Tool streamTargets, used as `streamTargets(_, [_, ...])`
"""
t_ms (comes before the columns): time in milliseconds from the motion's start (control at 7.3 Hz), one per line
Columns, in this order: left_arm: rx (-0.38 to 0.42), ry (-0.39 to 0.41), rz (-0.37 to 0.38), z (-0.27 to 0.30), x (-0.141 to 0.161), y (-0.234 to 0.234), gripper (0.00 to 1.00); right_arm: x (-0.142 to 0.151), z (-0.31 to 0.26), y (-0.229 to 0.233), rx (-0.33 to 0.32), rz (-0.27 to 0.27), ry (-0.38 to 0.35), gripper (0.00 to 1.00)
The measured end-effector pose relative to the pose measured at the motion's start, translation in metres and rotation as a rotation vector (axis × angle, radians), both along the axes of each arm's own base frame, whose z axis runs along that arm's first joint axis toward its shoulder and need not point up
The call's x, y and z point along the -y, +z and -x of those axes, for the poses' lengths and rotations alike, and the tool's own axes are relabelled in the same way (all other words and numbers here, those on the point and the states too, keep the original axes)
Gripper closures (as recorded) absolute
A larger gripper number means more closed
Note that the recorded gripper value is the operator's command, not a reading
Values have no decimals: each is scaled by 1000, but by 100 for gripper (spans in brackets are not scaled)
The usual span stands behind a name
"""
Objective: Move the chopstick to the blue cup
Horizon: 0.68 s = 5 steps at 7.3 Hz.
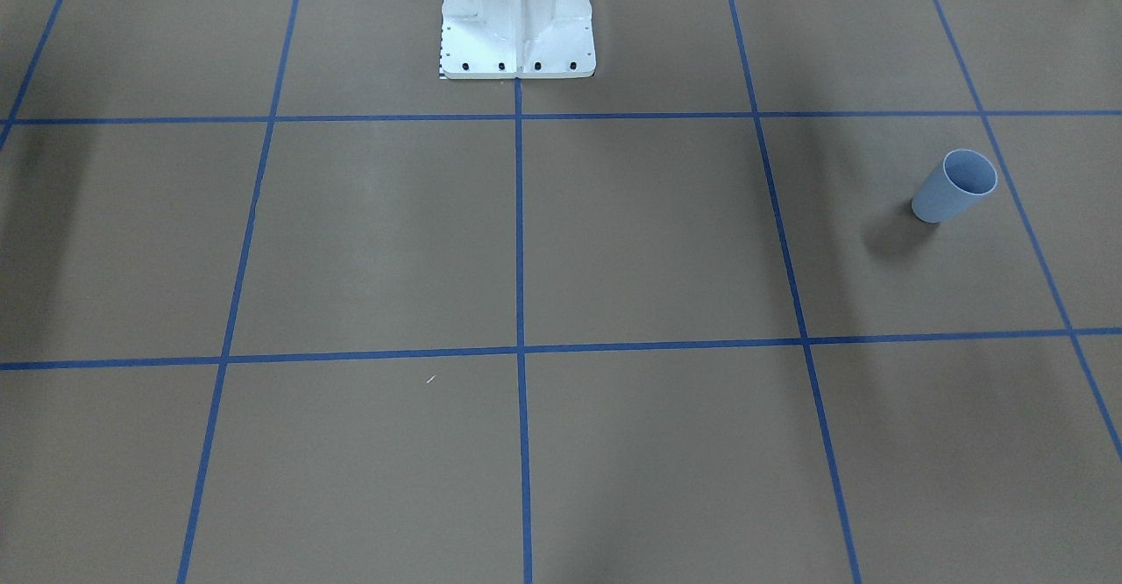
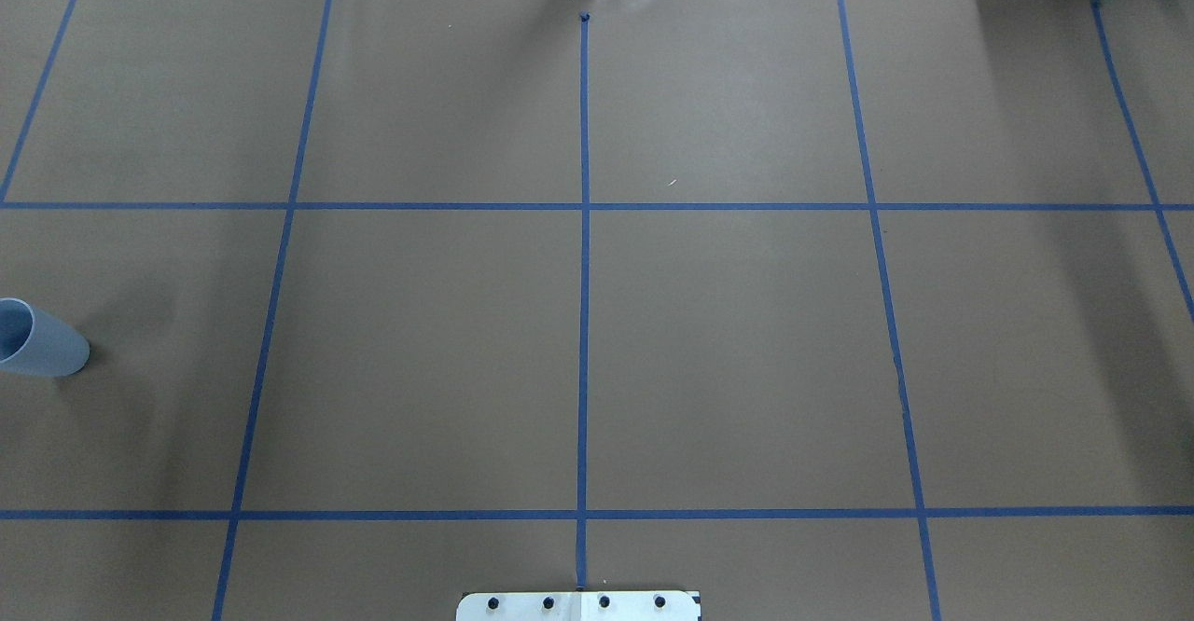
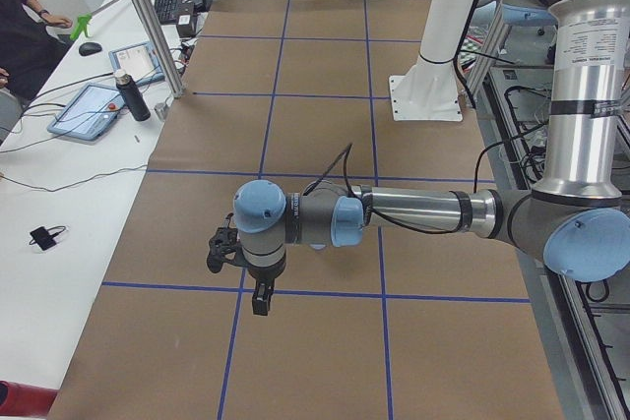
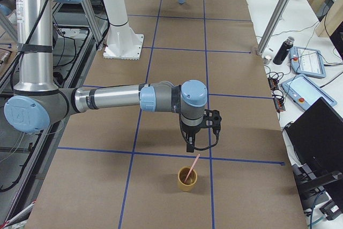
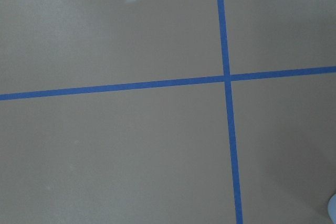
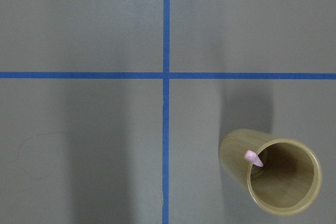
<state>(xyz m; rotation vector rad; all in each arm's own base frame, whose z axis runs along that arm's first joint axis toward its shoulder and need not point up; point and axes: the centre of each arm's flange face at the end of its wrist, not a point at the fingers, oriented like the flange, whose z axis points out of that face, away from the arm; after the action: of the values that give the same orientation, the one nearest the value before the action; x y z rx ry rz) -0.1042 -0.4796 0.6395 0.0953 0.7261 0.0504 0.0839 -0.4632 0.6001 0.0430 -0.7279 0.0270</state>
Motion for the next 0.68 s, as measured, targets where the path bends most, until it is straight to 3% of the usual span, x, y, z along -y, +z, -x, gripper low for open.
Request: streamTargets(685, [3,0,-41,-1,9,-21,2,0,0,-1,0,-1,1,0])
